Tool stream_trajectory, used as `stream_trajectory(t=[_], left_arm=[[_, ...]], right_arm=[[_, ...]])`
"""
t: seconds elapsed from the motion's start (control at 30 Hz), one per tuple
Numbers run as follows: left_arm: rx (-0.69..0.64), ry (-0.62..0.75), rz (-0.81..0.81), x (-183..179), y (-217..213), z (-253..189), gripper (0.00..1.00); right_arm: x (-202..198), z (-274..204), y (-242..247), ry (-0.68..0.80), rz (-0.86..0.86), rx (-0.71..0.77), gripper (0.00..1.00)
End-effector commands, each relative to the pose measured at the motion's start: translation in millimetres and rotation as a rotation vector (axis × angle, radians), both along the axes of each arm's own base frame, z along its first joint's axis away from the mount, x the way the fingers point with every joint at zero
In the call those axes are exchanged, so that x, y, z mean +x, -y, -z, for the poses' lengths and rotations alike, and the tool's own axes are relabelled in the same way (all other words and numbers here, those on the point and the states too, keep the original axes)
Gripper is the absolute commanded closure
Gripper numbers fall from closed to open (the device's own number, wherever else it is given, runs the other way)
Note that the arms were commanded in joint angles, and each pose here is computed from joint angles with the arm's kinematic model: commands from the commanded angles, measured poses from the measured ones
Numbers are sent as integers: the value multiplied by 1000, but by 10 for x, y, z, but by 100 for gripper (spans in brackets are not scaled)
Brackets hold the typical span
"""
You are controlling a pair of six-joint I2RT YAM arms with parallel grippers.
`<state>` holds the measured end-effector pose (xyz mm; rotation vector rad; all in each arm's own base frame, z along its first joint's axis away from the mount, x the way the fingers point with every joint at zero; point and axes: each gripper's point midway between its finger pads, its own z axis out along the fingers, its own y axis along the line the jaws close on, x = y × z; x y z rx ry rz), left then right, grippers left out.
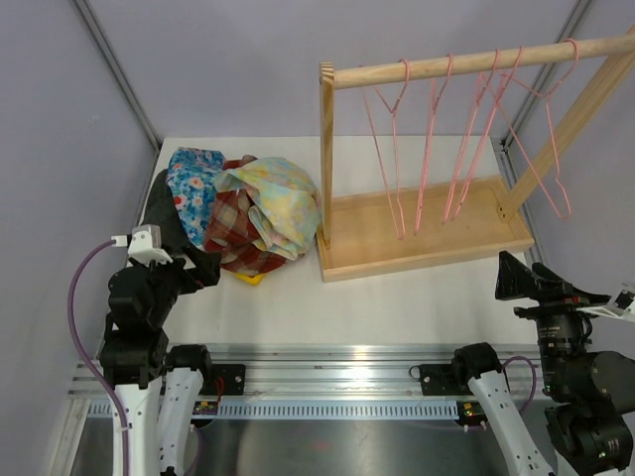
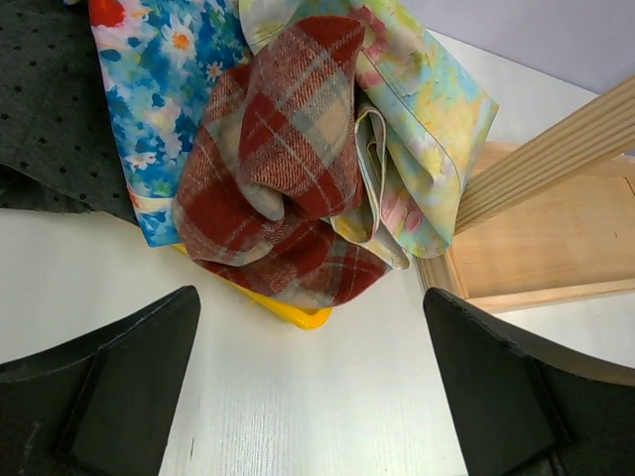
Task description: Remove the skirt from the hanger
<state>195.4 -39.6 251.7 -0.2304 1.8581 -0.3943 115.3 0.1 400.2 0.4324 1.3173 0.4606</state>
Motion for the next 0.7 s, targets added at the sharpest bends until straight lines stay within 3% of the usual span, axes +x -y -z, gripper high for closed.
stream_trajectory(t=[0.0,0.67], left_arm=[[-24,99,46,-4,94,-221,1],[-41,34,97,73,185,-86,1]], right_arm=[[-64,-49,153,28,74,16,1],[-115,61,209,-8,98,-34,1]])
